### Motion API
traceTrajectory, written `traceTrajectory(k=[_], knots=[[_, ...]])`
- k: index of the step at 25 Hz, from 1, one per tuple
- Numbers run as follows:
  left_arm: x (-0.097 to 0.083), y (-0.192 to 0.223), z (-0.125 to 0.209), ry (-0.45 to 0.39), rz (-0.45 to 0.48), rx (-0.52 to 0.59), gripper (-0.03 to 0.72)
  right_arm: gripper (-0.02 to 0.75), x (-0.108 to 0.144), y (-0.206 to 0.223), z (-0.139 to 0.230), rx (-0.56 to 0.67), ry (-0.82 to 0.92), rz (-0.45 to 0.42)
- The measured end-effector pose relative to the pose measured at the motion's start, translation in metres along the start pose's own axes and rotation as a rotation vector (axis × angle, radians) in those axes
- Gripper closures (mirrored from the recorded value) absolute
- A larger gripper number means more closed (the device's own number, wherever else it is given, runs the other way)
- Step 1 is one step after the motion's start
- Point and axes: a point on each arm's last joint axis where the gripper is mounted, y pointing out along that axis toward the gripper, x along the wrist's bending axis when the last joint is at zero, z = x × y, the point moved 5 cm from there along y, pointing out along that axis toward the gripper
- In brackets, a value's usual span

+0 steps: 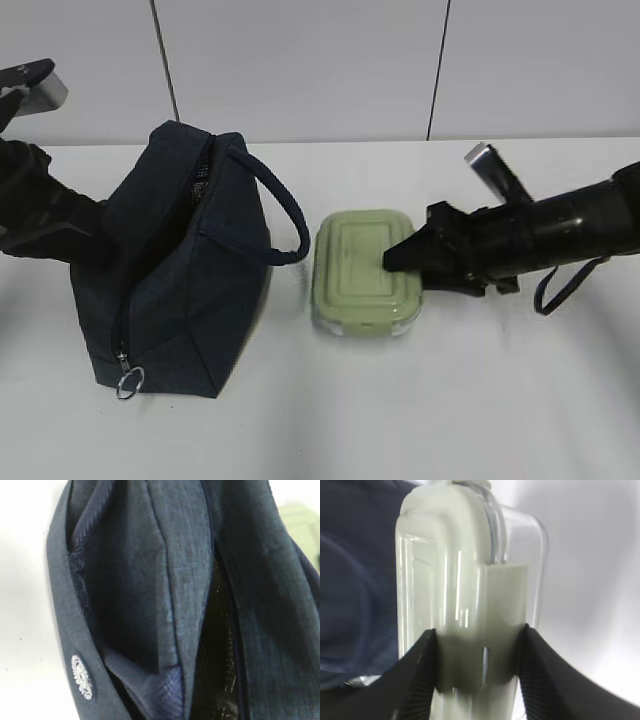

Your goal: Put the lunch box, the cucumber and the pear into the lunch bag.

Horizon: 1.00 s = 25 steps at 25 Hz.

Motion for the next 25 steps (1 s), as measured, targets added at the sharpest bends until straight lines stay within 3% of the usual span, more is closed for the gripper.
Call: traceTrajectory(k=[4,8,12,16,20,25], knots=[[0.000,0.000,0.000,0.000,0.000,0.000,0.704,0.381,0.033,-0.038,-0.025,-0.098,-0.089,-0.045],[0.000,0.000,0.000,0.001,-0.001,0.000,0.704,0.381,0.093,-0.051,-0.042,-0.101,-0.208,-0.177],[0.000,0.000,0.000,0.001,-0.001,0.000,0.704,0.381,0.157,-0.039,-0.056,-0.099,-0.358,-0.263],[0.000,0.000,0.000,0.001,-0.001,0.000,0.704,0.381,0.202,-0.006,-0.059,-0.107,-0.456,-0.295],[0.000,0.000,0.000,0.001,-0.001,0.000,0.704,0.381,0.213,0.035,-0.055,-0.087,-0.467,-0.294],[0.000,0.000,0.000,0.001,-0.001,0.000,0.704,0.381,0.191,0.071,-0.049,-0.040,-0.434,-0.257]])
